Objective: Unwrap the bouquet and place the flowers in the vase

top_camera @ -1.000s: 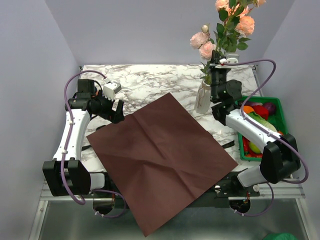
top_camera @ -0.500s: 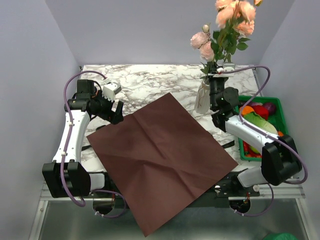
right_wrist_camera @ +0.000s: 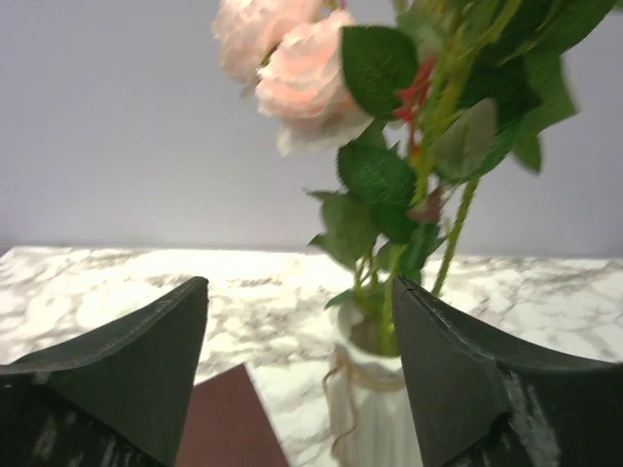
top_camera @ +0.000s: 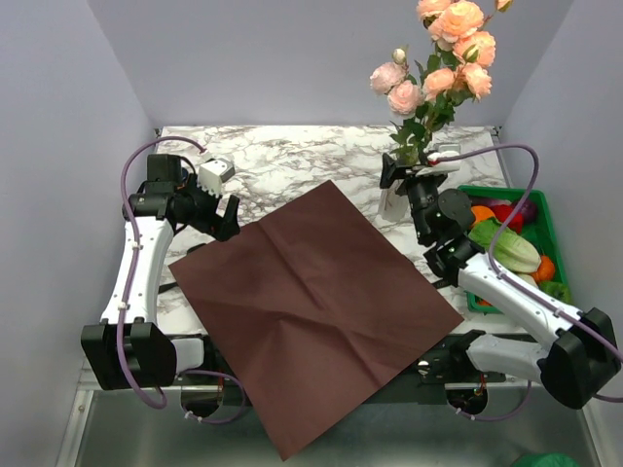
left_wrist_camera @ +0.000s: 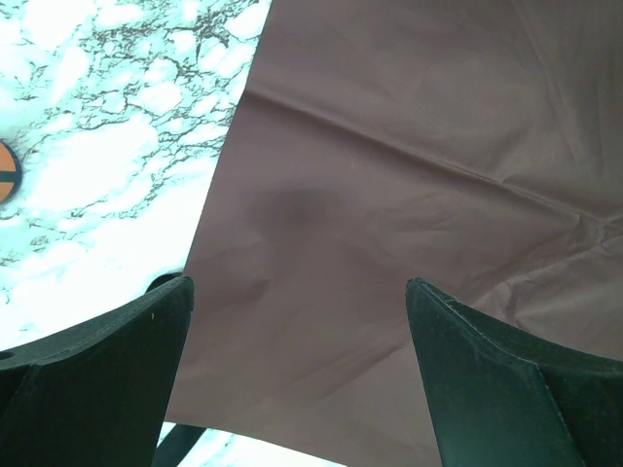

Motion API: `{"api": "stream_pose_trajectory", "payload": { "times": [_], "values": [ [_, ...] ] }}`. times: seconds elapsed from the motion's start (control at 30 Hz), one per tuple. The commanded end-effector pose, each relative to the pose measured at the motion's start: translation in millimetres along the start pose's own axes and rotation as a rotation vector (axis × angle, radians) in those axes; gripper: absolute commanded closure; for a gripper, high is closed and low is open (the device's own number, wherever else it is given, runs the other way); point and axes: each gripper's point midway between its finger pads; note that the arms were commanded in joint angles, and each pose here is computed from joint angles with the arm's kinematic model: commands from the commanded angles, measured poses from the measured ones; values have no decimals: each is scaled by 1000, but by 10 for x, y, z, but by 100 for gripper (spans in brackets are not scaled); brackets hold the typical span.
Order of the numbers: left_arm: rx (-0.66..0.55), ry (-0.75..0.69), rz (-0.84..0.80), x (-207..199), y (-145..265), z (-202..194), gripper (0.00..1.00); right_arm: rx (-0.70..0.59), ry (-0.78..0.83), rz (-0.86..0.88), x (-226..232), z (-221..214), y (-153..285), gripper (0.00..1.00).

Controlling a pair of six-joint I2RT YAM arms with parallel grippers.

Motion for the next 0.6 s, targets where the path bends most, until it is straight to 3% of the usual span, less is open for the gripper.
{"api": "stream_pose_trajectory", "payload": {
  "times": [0.0, 0.1, 0.27, 0.57],
  "values": [
    [-32, 14, 0, -80, 95, 47, 1, 239, -16, -8, 77, -448, 290, 6],
    [-31, 32, 9, -82, 94, 17, 1, 386, -59, 0, 167, -671, 537, 0],
    [-21, 51, 50, -47, 58, -102, 1, 573, -105, 58, 328, -989, 964, 0],
    [-3, 80, 81, -69, 17, -313, 1, 658, -169, 177, 520, -1004, 1401, 0]
  ]
}}
Point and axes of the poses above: each gripper's point midway between its finger pads, its own y axis back along the fingers, its own x axis along the line the jaws close on, z = x × y, and after that the axes turned 3 degrees about -y, right-handed
